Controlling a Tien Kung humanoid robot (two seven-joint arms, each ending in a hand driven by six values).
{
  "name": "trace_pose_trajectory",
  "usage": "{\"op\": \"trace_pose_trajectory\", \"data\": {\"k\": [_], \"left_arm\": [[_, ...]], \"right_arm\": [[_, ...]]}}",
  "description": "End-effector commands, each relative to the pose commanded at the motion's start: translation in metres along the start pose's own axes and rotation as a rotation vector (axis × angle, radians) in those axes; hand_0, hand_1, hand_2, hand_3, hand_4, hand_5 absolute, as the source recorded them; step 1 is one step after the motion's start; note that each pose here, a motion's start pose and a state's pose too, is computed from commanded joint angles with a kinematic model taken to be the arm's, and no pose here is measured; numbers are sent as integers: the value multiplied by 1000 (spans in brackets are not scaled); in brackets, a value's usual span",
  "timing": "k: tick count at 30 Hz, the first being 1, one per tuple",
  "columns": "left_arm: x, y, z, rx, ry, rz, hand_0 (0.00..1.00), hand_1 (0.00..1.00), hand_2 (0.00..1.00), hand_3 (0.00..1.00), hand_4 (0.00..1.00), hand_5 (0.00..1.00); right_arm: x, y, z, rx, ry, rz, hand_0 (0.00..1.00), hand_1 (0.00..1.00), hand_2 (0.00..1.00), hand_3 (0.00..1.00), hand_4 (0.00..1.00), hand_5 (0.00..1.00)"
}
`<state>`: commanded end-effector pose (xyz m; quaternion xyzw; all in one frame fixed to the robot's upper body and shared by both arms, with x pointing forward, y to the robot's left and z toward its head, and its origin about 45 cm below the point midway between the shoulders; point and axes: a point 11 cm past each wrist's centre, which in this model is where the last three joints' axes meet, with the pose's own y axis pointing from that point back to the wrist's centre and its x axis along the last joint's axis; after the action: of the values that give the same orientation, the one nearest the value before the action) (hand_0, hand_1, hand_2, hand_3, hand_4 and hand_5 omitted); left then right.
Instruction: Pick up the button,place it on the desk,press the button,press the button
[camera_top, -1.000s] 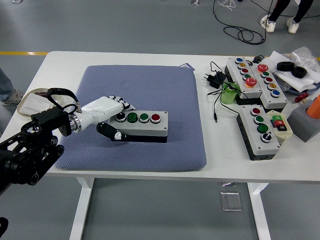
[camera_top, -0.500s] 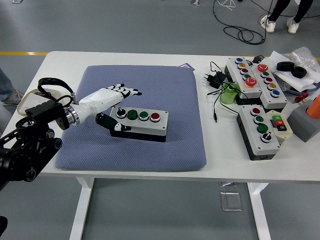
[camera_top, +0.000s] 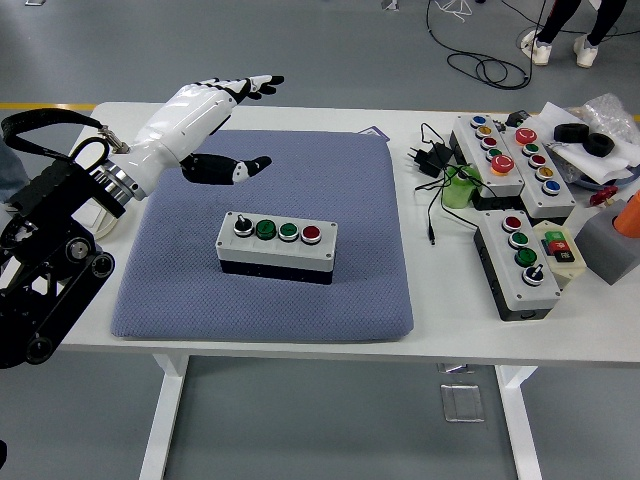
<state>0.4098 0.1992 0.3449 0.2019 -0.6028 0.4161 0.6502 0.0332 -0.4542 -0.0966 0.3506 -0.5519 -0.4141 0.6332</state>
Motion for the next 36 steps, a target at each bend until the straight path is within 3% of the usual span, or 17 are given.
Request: {"op": "trace_pose_trajectory", "data": {"k": [1, 2, 7, 8, 13, 14, 20, 24, 31, 32, 36], "left_arm": [[0, 0, 3, 5, -28, -2, 199, 133, 177, 937, 466, 2], [0, 0, 4, 11, -54, 1, 97, 2, 9, 900, 436, 2], [-2, 0, 6, 33, -106, 16, 97, 2, 9, 900, 436, 2], [-4, 1, 7, 33, -101, 8, 97, 2, 2, 862, 560, 2], [-9, 1, 8, 31, -78, -8, 97, 2, 2, 862, 560, 2], [-10, 1, 7, 32, -71, -15, 97, 2, 2, 857, 617, 2], [-14, 2, 5, 39, -52, -45, 99, 2, 2, 836, 592, 2], [-24, 5, 4, 54, -68, -146, 99, 2, 2, 836, 592, 2], [-62, 19, 1, 94, -90, -456, 94, 2, 2, 809, 572, 2], [-65, 20, 3, 94, -94, -487, 85, 2, 2, 774, 435, 2], [-75, 23, 5, 102, -110, -561, 85, 2, 2, 774, 435, 2]], "right_arm": [[0, 0, 0, 0, -2, 0, 659, 633, 712, 585, 361, 208], [0, 0, 0, 0, -2, -1, 659, 633, 711, 585, 361, 208], [0, 0, -1, 2, -5, -1, 659, 633, 711, 585, 361, 208], [0, 0, -1, 2, -5, -1, 659, 633, 711, 585, 361, 208], [0, 0, -1, 3, -3, 0, 659, 633, 711, 585, 361, 208], [0, 0, -1, 2, -3, 0, 658, 633, 711, 585, 361, 207], [0, 0, -1, 1, -2, 0, 658, 633, 710, 585, 362, 206], [0, 0, 0, 0, 0, 0, 658, 633, 710, 585, 362, 206], [0, 0, -1, 1, -1, 0, 658, 632, 710, 585, 362, 206], [0, 0, -1, 1, -1, 0, 659, 633, 711, 585, 362, 210], [0, 0, -1, 1, -2, 0, 659, 633, 711, 585, 362, 210]]}}
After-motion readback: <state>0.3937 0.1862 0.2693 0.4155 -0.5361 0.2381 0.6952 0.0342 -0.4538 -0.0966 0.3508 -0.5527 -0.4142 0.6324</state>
